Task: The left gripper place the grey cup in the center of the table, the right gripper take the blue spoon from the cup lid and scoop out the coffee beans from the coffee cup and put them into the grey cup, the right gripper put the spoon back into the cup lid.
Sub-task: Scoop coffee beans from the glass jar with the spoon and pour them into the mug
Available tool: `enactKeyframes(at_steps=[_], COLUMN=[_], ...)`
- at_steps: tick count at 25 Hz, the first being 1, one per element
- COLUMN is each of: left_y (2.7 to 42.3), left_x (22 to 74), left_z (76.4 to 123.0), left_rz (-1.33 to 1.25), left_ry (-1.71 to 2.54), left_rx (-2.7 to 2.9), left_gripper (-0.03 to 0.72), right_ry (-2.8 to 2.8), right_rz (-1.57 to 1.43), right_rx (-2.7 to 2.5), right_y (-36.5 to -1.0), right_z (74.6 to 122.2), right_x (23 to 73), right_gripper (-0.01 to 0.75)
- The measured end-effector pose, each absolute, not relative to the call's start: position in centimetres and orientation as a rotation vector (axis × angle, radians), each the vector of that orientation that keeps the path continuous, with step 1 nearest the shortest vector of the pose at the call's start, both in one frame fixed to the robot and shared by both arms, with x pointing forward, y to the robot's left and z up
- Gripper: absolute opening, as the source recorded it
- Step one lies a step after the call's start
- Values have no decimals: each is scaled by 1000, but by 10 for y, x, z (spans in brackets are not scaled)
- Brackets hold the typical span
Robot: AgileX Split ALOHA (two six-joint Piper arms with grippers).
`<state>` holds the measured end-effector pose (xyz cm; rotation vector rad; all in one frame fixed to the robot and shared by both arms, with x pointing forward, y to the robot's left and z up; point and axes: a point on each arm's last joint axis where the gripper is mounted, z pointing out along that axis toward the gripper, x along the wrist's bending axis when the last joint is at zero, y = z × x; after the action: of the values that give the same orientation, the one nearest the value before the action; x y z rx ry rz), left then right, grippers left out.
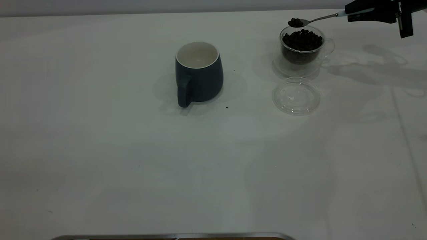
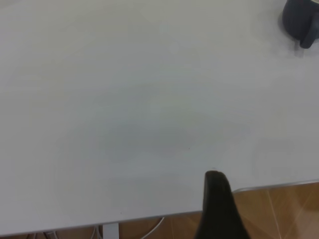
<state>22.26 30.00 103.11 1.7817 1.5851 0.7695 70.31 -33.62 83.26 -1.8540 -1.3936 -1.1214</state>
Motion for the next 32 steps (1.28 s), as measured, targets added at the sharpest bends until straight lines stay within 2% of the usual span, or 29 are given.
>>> enactKeyframes(at_steps=[4, 15, 32], left_y=[300, 300, 300], left_x=[223, 223, 223], left_z=[1031, 1031, 1031], left_rz=[770, 770, 770], left_ry=[1585, 1584, 1584], left_rx=[1782, 1783, 1783], left_gripper=[566, 566, 566], right_ry=[-1405, -1463, -1541], right_rz=[-1115, -1115, -1059], right_rx=[-1842, -1750, -1552], right_y=[-330, -284, -180], right_z=[833, 844, 849], right_x=[704, 707, 696], right_gripper=[102, 102, 102])
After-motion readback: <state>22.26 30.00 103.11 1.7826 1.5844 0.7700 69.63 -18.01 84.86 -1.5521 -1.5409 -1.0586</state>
